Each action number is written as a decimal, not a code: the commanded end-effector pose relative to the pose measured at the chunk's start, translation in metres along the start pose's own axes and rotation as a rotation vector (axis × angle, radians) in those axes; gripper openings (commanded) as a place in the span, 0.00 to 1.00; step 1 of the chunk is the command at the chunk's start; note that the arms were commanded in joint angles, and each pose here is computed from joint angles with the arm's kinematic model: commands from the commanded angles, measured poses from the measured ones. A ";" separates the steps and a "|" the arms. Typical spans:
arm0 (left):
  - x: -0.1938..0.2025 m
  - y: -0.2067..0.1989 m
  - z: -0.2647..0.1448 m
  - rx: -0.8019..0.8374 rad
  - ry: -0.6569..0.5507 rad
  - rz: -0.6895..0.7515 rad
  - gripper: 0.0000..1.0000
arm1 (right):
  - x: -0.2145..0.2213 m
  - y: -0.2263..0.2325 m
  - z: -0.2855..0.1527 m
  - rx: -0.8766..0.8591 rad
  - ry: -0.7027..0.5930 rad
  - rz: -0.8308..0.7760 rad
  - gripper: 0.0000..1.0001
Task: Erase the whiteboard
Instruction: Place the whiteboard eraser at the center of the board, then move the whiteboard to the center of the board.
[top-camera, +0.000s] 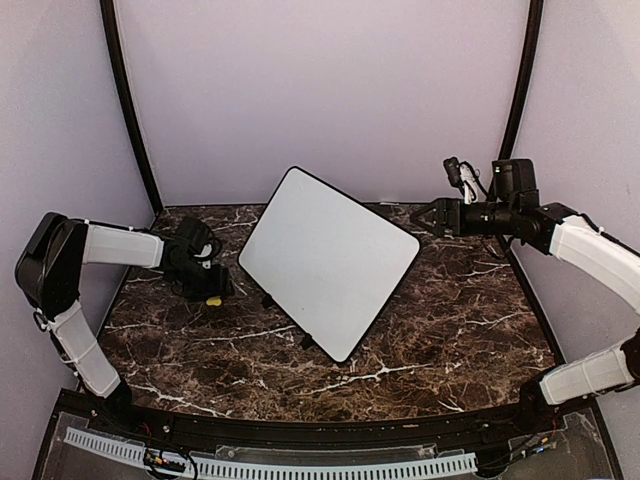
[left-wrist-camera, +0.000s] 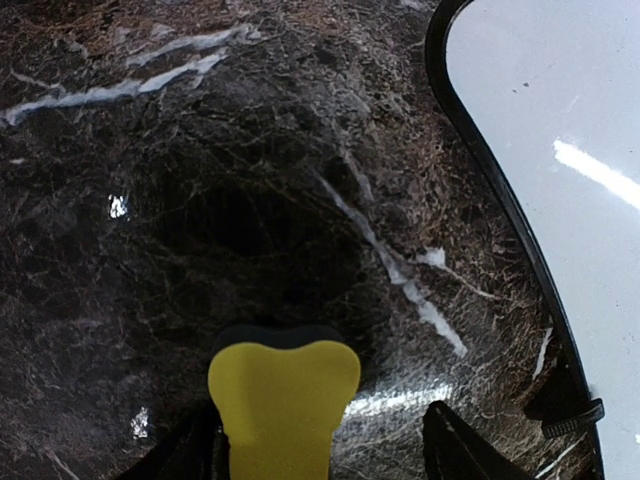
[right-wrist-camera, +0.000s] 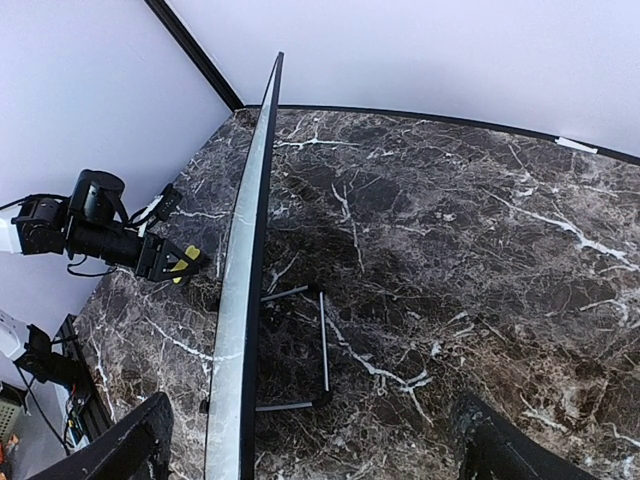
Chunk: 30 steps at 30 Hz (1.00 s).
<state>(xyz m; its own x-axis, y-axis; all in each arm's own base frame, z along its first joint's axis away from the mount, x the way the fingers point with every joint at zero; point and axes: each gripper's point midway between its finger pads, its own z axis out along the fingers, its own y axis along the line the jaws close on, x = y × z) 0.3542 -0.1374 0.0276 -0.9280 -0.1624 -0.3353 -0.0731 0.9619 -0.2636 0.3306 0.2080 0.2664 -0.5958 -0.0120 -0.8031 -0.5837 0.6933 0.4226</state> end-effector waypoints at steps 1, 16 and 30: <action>0.025 0.018 0.013 -0.042 0.084 -0.058 0.73 | -0.011 0.002 -0.005 -0.002 -0.051 -0.014 0.92; -0.047 0.017 -0.066 -0.093 -0.287 -0.024 0.99 | -0.011 0.000 -0.003 -0.005 -0.049 -0.008 0.92; 0.000 -0.079 -0.047 0.029 -0.167 0.522 0.83 | -0.016 -0.001 -0.006 0.007 -0.064 0.001 0.92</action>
<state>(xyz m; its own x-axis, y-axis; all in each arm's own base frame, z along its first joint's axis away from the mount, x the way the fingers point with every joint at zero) 0.3510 -0.1935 0.1130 -0.7613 0.1584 -0.6287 0.2980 0.9467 -0.1223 0.3332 0.2061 0.2683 -0.5973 0.0083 -0.8019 -0.5727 0.6956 0.4338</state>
